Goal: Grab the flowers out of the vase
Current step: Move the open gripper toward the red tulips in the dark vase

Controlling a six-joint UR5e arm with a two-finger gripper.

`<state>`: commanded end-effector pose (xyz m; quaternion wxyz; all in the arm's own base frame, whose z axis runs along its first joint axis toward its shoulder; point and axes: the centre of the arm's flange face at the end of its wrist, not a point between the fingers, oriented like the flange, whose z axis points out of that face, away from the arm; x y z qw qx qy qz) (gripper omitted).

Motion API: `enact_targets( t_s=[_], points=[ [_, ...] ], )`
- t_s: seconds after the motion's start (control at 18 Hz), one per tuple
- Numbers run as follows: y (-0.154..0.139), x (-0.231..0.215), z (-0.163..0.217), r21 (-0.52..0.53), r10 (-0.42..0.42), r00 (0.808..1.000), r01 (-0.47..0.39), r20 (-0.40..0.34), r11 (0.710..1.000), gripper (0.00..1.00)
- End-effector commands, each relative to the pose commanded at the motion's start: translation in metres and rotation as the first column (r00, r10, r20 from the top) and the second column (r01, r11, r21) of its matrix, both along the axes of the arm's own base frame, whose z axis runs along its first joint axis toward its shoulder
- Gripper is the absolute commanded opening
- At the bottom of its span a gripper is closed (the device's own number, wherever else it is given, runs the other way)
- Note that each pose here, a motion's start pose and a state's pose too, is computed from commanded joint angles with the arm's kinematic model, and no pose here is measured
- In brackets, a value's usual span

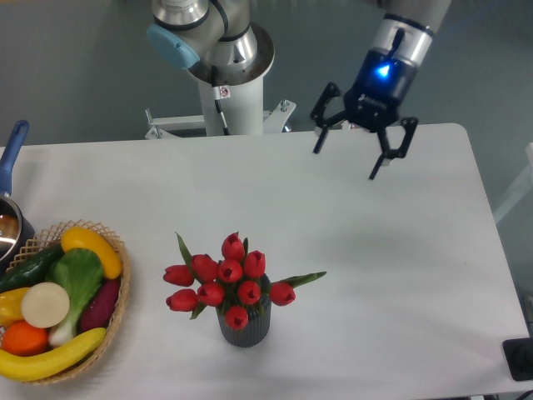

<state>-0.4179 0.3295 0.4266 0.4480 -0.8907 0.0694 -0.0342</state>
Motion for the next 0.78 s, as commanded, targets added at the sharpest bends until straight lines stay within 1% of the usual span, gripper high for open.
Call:
enact_targets(
  t_s=[0.11,0.39,0.78],
  points=[
    [0.01,0.008,0.001,-0.002,-0.023,1.0,0.023,-0.004,1.0,1.0],
    [0.012,0.011,0.006,-0.005,-0.013,1.0,0.013,0.004,1.0,1.0],
    [0.021,0.019,0.005,-0.006,-0.037,0.999,0.037,0.002,0.999,1.0]
  ],
)
